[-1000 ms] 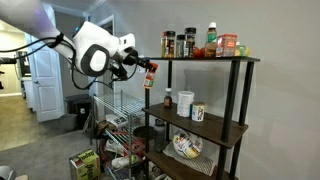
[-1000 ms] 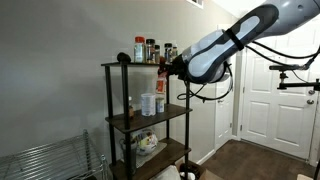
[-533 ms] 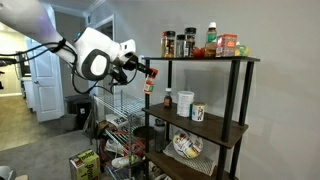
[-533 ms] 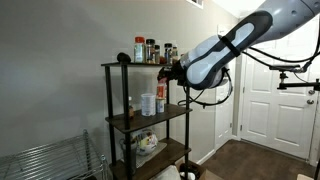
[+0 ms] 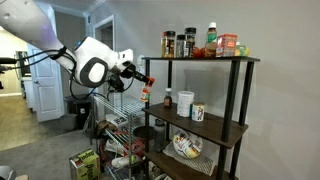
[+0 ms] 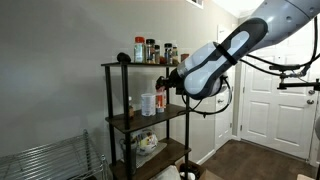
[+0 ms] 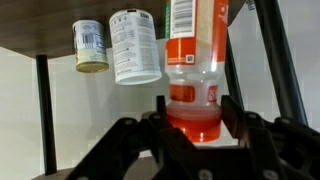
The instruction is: Move the spice bottle on the far left and place it on the second shelf from the top
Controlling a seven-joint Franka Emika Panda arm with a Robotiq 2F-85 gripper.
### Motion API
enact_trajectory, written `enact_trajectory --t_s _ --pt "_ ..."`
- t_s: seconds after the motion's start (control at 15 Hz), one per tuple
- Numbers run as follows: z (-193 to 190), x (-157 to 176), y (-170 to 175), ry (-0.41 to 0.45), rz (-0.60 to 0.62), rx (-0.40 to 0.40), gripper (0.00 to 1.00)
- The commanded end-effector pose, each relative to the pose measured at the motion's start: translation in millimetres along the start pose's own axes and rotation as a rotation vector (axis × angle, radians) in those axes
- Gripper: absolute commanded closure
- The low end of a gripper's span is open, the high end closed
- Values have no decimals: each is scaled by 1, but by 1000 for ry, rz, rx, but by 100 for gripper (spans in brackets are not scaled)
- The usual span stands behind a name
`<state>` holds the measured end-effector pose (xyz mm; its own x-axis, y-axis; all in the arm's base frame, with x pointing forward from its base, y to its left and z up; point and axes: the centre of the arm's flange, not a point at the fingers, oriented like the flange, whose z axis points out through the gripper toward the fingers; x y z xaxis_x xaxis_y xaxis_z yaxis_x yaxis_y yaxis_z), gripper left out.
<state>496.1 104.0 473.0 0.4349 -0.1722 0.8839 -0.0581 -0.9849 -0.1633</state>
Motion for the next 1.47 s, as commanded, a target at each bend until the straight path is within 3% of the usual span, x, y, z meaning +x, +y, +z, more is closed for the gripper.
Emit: enact_trajectory --t_s 0.0,0.33,1.07,1.13,1.4 --pt "34 -34 -10 -9 -2 -40 69" --pt "46 -38 -9 -17 9 -58 69" --pt "68 -4 -16 81 71 -49 69" --pt "41 13 -24 54 52 -49 44" --pt "45 13 -26 56 51 -53 44"
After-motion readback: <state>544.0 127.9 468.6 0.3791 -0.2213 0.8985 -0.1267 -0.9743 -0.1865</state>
